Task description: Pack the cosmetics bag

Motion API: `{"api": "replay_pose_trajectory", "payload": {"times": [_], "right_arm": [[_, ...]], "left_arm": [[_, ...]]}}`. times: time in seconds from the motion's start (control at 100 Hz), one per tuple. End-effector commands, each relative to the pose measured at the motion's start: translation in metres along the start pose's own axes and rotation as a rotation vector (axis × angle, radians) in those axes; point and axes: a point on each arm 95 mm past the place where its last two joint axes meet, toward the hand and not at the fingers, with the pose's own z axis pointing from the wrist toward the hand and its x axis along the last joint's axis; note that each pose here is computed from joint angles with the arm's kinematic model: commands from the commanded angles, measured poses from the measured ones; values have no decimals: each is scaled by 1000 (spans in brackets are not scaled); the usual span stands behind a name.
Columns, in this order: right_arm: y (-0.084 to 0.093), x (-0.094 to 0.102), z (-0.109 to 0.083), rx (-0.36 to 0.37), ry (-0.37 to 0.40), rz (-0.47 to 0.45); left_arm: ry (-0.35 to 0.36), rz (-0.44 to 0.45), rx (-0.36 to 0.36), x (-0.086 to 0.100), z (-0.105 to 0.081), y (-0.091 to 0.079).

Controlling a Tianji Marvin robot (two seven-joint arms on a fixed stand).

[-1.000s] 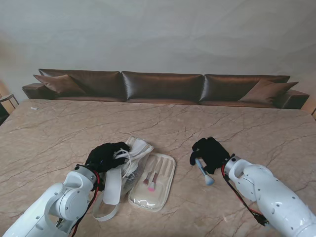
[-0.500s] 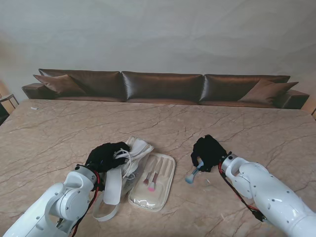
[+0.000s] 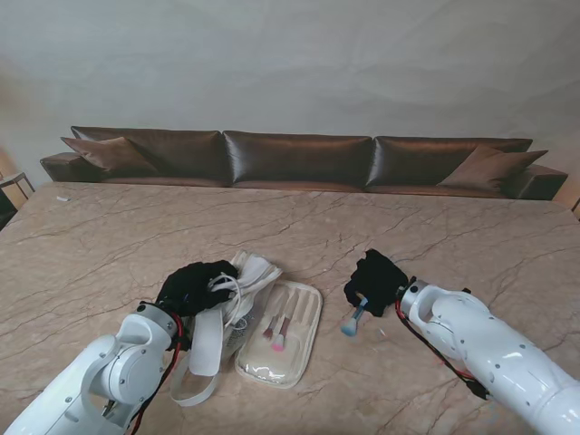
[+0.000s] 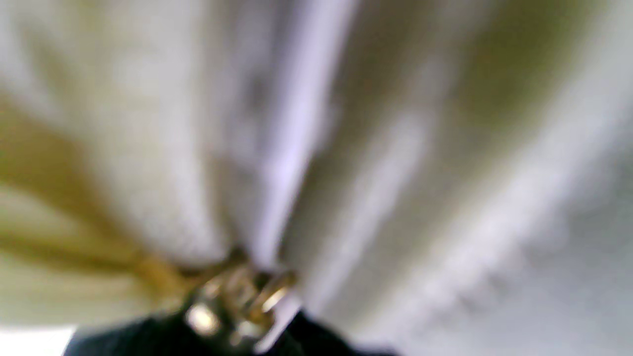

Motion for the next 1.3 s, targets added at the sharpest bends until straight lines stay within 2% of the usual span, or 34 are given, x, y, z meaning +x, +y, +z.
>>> {"api": "replay_pose_trajectory", "payload": {"times": [0.0,0.1,0.25,0.64,0.76,1.02,1.29], "right_arm": [[-18,9,-7,67,30,13],[-18,10,-7,69,45,51],[-11,9,-8,35,53,115],[2,14,-12,-45,42,180],[13,18,-11,-94,51,203],[44,43,2,-212,145,265],[56,81,27,-294,282,387]], "left_arm": [[2,-9,-13,2,-3,4],[4,-6,-13,2,-3,4],[4,-2,-17,2,-2,3],[3,2,-25,2,-2,4],[5,6,-27,2,-2,5],[16,17,-35,5,-1,3],[22,26,-37,5,0,1]]}}
